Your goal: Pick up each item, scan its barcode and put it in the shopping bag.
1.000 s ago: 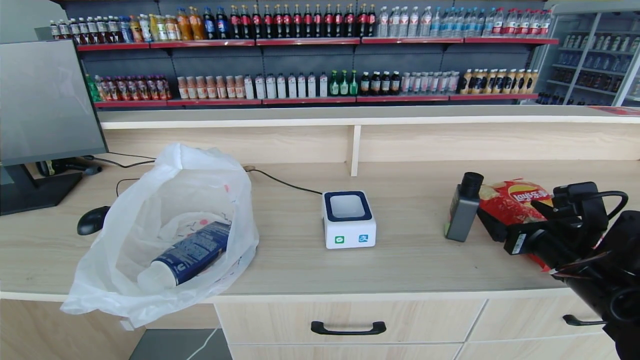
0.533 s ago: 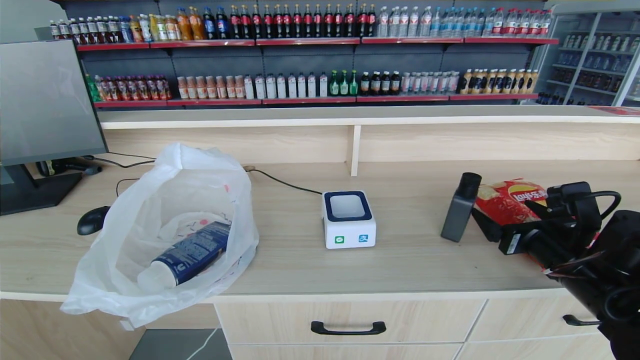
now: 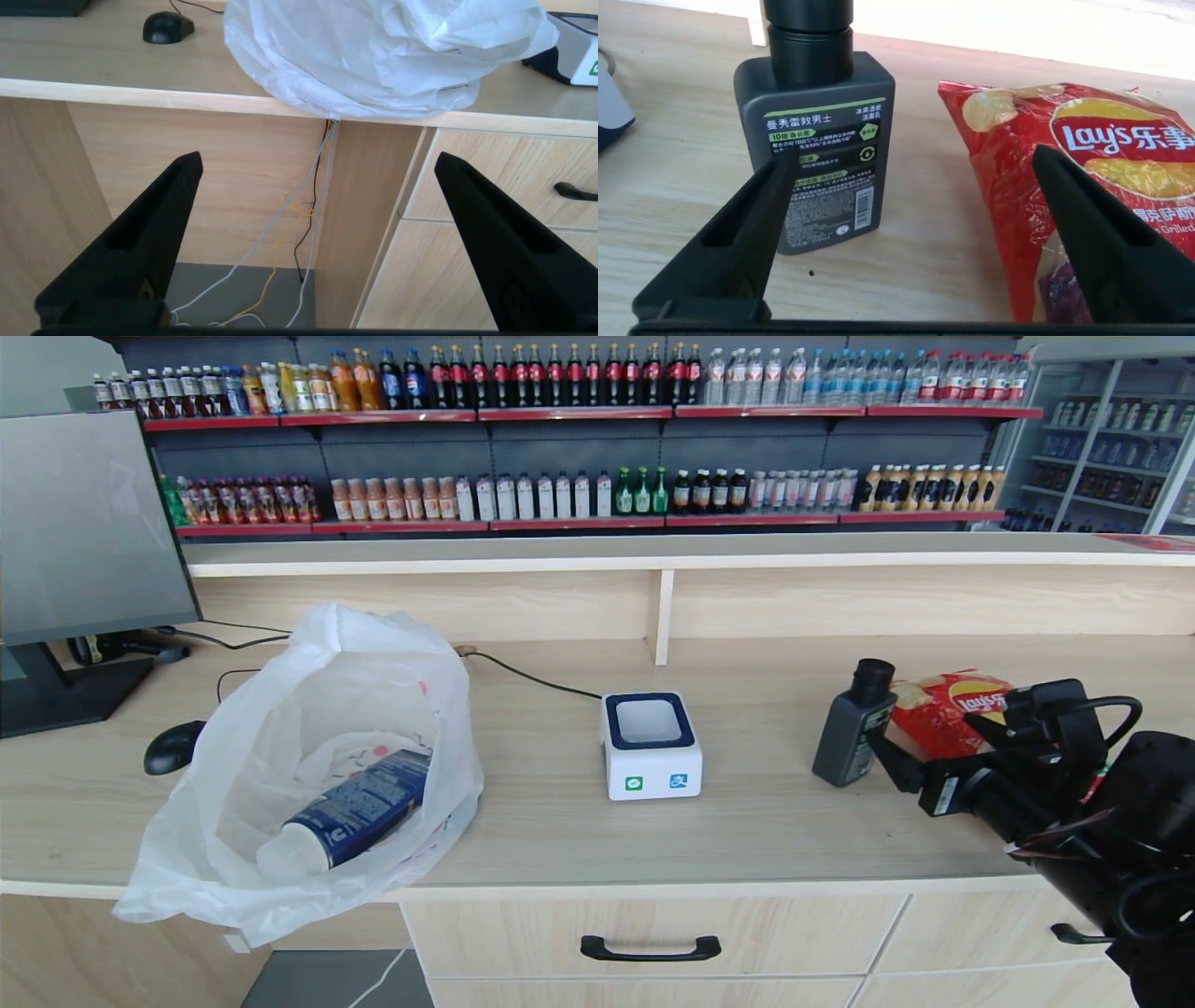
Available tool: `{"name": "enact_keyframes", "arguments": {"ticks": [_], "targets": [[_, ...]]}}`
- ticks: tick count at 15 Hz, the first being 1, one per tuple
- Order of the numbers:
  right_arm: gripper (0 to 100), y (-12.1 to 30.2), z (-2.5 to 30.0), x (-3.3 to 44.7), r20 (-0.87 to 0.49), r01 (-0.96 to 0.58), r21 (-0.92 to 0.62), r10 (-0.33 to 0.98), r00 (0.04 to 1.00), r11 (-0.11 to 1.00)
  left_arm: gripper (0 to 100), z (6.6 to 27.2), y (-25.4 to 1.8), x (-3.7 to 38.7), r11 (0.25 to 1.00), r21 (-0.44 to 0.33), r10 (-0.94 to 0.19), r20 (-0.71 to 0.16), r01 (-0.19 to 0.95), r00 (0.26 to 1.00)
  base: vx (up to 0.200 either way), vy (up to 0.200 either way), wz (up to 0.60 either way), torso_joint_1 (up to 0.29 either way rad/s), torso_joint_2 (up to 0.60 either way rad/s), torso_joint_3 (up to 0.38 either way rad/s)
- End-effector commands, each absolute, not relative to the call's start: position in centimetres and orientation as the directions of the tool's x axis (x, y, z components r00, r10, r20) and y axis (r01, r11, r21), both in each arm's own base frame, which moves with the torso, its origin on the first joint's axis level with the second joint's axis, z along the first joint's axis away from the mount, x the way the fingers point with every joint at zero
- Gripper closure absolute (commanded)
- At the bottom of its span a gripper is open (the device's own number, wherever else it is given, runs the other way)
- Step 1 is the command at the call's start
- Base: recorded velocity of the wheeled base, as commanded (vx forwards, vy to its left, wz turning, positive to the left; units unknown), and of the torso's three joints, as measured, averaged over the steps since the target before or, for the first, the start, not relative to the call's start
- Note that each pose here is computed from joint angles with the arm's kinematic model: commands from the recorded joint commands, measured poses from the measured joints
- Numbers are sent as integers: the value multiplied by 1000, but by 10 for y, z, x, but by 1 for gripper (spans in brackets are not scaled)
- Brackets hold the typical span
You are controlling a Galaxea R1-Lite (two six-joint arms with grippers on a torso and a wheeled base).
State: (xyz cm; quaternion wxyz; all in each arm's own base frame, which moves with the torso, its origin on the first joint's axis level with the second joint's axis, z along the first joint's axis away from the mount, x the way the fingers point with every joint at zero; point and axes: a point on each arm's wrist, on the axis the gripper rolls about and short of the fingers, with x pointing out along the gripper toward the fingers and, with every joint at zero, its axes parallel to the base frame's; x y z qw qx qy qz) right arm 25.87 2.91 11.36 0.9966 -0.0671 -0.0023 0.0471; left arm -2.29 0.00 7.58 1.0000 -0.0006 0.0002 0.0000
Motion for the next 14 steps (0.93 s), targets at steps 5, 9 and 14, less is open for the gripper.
{"name": "enact_keyframes", "arguments": {"ticks": [5,9,14], "targets": [[0,31,112,265,-2,-99,-133,100,995,986,0,76,0,-23,1000,-2,0,0,0,1000,0,0,0,0,0,0],[0,39,109,269,-6,-122,-130,122,992,984,0,76,0,-23,1000,-2,0,0,0,1000,0,0,0,0,0,0],[0,42,108,273,-5,-131,-130,132,991,983,0,76,0,-23,1000,-2,0,0,0,1000,0,0,0,0,0,0]]}}
